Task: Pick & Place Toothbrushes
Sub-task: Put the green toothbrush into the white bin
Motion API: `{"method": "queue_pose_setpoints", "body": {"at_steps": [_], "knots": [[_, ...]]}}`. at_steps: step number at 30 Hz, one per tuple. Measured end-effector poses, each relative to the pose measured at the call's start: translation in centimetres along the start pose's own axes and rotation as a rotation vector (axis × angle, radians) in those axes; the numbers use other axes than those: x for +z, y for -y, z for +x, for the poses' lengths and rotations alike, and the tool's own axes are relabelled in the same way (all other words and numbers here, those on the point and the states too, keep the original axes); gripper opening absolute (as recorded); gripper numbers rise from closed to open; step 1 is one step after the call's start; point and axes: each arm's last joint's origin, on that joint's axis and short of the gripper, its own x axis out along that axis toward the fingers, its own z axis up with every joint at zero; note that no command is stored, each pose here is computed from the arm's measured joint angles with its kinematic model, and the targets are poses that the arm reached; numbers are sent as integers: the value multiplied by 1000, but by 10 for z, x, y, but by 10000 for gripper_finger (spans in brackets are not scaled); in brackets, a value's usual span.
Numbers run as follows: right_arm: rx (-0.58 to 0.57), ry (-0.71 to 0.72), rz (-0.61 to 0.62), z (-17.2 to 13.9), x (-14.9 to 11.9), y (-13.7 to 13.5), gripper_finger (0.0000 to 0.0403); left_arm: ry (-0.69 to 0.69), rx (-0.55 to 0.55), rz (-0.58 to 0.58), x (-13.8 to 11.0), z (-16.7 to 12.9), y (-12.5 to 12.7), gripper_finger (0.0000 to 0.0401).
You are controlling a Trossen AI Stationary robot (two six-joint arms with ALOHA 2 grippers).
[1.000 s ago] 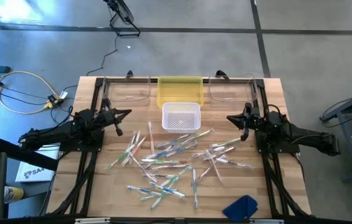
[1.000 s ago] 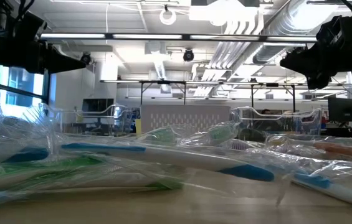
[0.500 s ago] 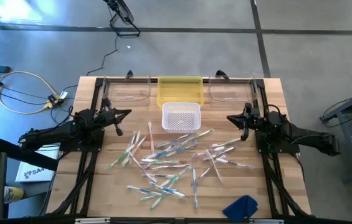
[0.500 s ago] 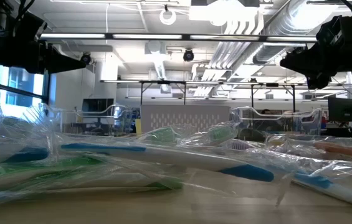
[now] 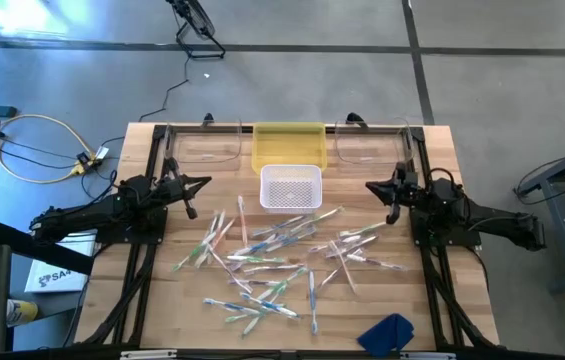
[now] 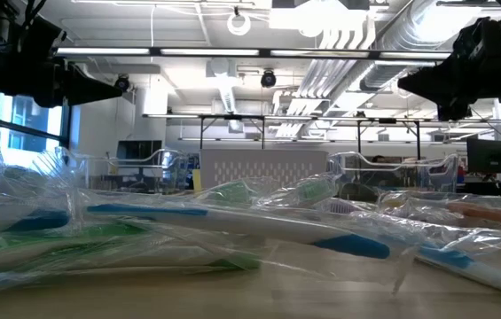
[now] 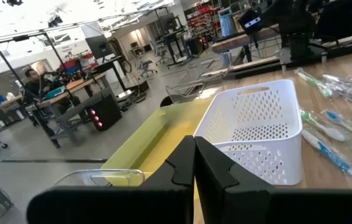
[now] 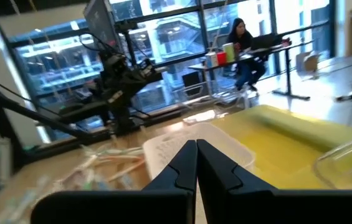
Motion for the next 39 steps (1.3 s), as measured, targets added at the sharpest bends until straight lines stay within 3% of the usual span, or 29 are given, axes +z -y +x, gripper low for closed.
{"method": "queue_pose_setpoints", "body": {"at_steps": [11, 21, 26, 31, 39], "knots": [[73, -10, -102, 0, 0, -2, 2, 0, 0, 0, 0, 0, 0, 0], [-13, -22, -108, 1, 1, 0, 2, 1, 0, 0, 0, 0, 0, 0], [-9, 12, -153, 2, 30, -6, 2, 2, -1, -1, 0, 0, 0, 0], [-22, -57, -170, 8, 48, -10, 2, 2, -1, 0, 0, 0, 0, 0], [-51, -271, -165, 29, 53, -13, 2, 1, -2, 0, 0, 0, 0, 0]]}}
